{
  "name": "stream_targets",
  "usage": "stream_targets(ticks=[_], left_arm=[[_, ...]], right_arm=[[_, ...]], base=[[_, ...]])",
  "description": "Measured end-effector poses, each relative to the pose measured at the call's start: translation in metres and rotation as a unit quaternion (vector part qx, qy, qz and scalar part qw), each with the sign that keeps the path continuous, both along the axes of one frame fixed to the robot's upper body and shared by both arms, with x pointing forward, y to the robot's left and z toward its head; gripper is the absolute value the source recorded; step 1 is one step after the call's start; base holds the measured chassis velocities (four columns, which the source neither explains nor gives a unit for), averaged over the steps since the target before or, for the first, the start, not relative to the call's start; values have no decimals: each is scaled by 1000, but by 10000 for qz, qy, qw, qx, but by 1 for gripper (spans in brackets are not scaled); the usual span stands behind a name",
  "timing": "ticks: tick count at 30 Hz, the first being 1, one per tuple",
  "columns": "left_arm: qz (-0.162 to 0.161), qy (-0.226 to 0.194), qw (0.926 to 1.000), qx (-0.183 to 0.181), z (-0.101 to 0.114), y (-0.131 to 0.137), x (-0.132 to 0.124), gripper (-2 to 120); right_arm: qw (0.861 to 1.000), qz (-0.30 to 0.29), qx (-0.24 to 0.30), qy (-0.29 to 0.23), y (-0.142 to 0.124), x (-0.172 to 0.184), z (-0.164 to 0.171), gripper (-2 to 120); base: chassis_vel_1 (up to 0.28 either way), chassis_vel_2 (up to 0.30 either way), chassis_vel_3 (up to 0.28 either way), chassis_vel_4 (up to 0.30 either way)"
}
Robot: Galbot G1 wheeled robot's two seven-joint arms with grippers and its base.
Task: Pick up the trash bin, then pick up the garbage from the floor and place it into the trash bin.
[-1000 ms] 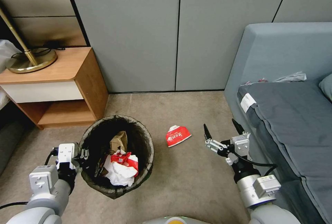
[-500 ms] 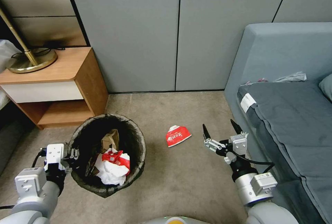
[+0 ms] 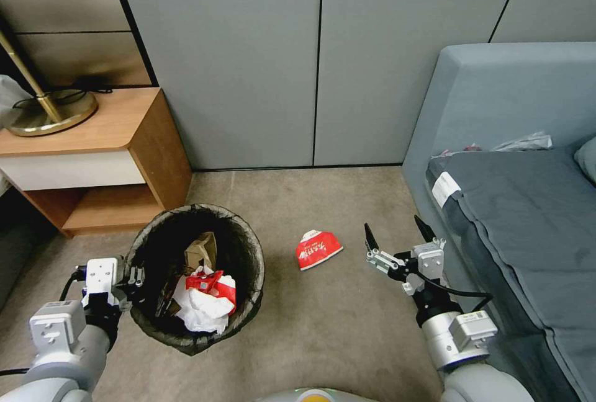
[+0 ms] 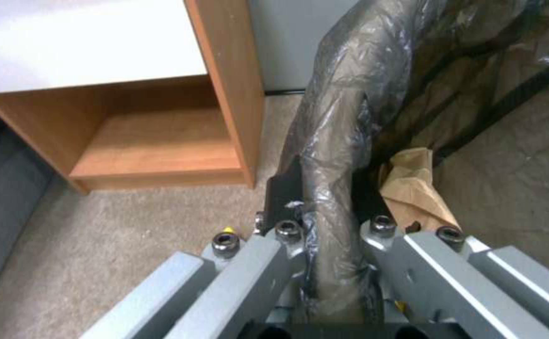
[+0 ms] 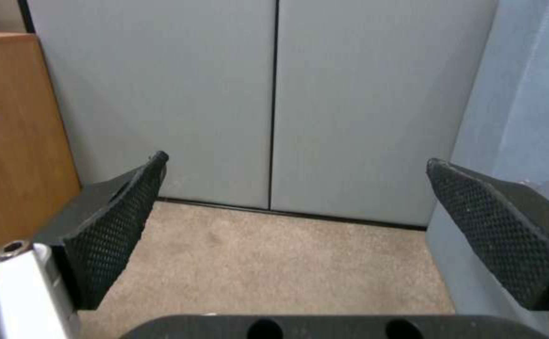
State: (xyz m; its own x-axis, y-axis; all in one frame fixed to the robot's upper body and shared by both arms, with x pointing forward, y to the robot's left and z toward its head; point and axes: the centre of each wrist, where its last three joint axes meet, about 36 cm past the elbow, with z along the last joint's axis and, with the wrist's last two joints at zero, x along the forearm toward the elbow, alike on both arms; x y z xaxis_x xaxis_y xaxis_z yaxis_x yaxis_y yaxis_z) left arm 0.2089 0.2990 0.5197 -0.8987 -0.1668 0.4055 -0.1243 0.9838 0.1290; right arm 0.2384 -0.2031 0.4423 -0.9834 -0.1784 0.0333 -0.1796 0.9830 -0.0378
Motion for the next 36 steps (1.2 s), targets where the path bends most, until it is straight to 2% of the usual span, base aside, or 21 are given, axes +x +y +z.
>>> stream_targets(ticks=[19,31,33,36], left_arm=[[-10,24,10000,-2,-1,-1,0,1],[10,59,10000,-50,-1,-6,3,1],[33,57,10000,-42,0,-6,5,1],[47,74,10000,-41,0,-6,4,1]], right_arm=[[9999,72,85,62,5,2,-3,100],[9931,34,311,1130,23,49,-20,100],[9868,144,441,1554,30,66,-34,100],[9824,204,465,1798,33,77,-47,100]], base=[[-61,58,59,-58],[0,0,0,0],[0,0,0,0],[0,0,0,0]])
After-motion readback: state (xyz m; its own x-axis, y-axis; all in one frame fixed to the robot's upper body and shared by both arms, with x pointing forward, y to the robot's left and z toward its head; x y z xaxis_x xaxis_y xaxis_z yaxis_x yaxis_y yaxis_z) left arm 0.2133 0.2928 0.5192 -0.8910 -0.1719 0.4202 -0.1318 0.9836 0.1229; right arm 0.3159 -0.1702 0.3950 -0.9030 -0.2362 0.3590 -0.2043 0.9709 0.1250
